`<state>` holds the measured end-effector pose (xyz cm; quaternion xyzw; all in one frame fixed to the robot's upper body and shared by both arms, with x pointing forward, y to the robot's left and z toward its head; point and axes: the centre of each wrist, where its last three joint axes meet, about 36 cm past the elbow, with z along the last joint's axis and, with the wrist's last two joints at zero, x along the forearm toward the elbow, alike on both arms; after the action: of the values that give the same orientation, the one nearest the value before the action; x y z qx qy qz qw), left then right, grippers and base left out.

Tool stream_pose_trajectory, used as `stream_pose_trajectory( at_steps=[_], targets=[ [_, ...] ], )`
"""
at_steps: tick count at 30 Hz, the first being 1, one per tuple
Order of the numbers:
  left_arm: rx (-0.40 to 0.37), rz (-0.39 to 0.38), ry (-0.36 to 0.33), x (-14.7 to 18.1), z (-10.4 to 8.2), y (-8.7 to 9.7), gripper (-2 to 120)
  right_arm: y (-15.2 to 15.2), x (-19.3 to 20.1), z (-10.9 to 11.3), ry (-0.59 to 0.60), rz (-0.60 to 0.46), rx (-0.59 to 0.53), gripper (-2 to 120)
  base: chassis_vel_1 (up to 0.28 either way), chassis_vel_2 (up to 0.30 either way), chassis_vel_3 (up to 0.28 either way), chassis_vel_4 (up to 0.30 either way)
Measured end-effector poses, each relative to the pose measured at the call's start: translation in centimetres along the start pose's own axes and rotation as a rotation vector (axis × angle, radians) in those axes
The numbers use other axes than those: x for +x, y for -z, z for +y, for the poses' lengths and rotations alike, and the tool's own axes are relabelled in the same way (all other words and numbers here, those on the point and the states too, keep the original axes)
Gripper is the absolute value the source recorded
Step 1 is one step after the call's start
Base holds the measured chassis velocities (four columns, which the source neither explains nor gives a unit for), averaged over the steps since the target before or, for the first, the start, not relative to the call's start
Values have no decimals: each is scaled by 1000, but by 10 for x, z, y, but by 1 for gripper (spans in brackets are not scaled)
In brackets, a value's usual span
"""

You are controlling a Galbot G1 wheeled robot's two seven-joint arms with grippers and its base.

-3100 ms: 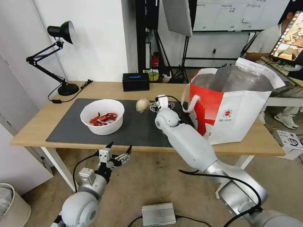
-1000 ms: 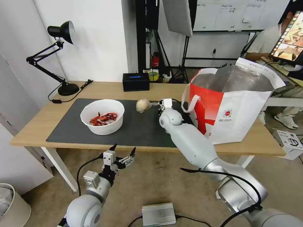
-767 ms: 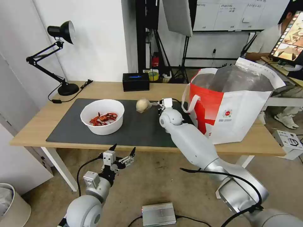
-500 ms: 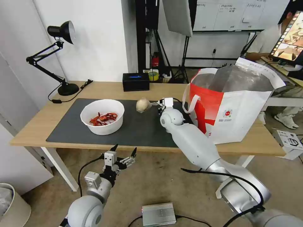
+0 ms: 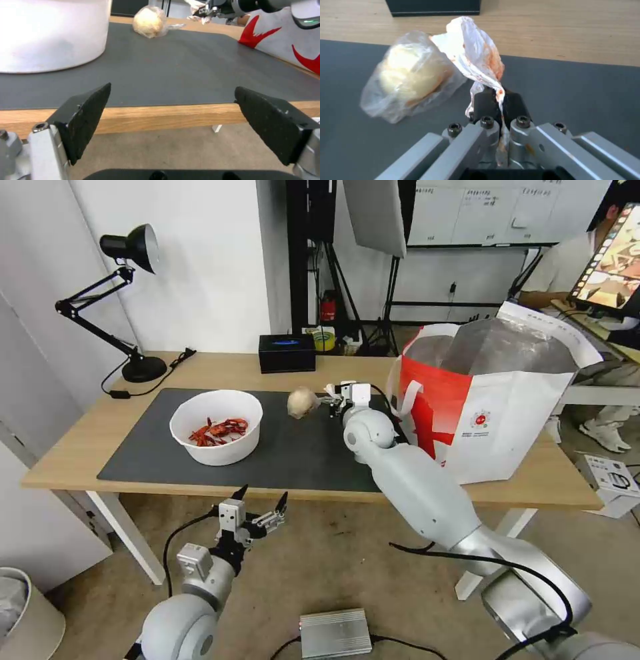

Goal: Pick up the trash from the table and place it into the takeout bag.

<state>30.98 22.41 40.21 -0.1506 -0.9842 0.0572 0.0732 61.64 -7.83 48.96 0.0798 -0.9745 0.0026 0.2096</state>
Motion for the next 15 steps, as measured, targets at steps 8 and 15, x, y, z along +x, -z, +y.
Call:
stream_pose_trajectory(
  at_steps=[8, 15],
  targets=[
    [-12, -5, 8, 2, 5, 4, 100, 3, 32, 4, 36, -35, 7, 0, 0, 0, 0, 0],
    [-14, -4, 12, 3, 7, 4, 100, 1, 68, 5, 82, -77, 17, 0, 0, 0, 0, 0]
  ],
)
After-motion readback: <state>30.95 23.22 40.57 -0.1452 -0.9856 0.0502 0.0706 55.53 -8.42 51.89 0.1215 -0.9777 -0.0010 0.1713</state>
